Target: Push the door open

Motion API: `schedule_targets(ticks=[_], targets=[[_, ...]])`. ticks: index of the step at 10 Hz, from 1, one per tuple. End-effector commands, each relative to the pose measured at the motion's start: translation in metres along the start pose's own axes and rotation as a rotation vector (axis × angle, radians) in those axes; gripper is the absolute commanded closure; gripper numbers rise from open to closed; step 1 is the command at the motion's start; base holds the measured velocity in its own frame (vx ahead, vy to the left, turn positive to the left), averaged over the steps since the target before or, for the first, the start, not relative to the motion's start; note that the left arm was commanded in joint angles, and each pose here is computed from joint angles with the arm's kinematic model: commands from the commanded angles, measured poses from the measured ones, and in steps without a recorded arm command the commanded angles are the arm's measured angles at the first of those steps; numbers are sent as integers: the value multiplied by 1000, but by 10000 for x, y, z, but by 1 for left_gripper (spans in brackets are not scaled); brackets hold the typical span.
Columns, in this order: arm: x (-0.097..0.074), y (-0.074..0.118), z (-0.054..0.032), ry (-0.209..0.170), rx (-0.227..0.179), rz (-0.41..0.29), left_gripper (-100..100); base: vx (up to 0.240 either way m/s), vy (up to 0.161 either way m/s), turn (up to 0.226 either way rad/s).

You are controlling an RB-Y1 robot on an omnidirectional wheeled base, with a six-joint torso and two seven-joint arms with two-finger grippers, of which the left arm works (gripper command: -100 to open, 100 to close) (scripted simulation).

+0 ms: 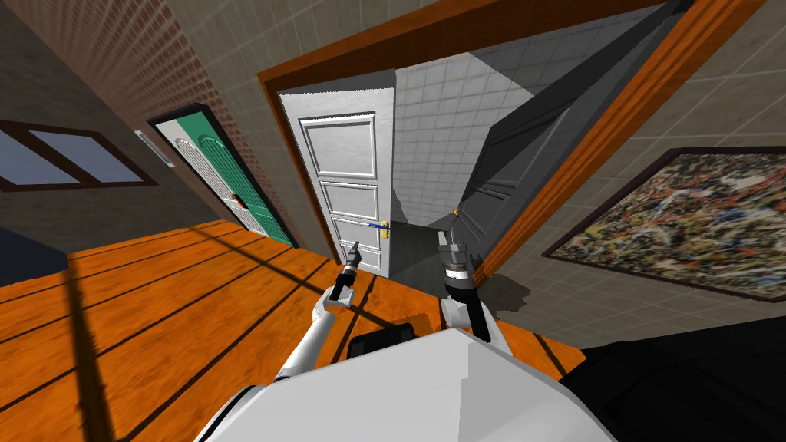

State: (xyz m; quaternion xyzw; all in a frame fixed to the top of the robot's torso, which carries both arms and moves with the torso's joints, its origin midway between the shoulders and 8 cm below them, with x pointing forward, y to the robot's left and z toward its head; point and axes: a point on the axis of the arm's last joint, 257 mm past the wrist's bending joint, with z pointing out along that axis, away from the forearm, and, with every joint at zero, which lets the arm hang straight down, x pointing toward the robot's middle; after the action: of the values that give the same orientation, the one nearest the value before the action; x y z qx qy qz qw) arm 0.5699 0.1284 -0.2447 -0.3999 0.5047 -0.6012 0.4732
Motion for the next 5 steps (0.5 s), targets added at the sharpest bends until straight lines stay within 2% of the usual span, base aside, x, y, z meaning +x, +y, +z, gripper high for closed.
schedule_targets(ticks=[1,3,5], targets=[[56,72,64,12,-19,0,-100,86,62,-66],[136,148,124,27,-39,-1,-100,75,66,-67],[259,252,208,49,-68,-1,-100,95,105,-112]])
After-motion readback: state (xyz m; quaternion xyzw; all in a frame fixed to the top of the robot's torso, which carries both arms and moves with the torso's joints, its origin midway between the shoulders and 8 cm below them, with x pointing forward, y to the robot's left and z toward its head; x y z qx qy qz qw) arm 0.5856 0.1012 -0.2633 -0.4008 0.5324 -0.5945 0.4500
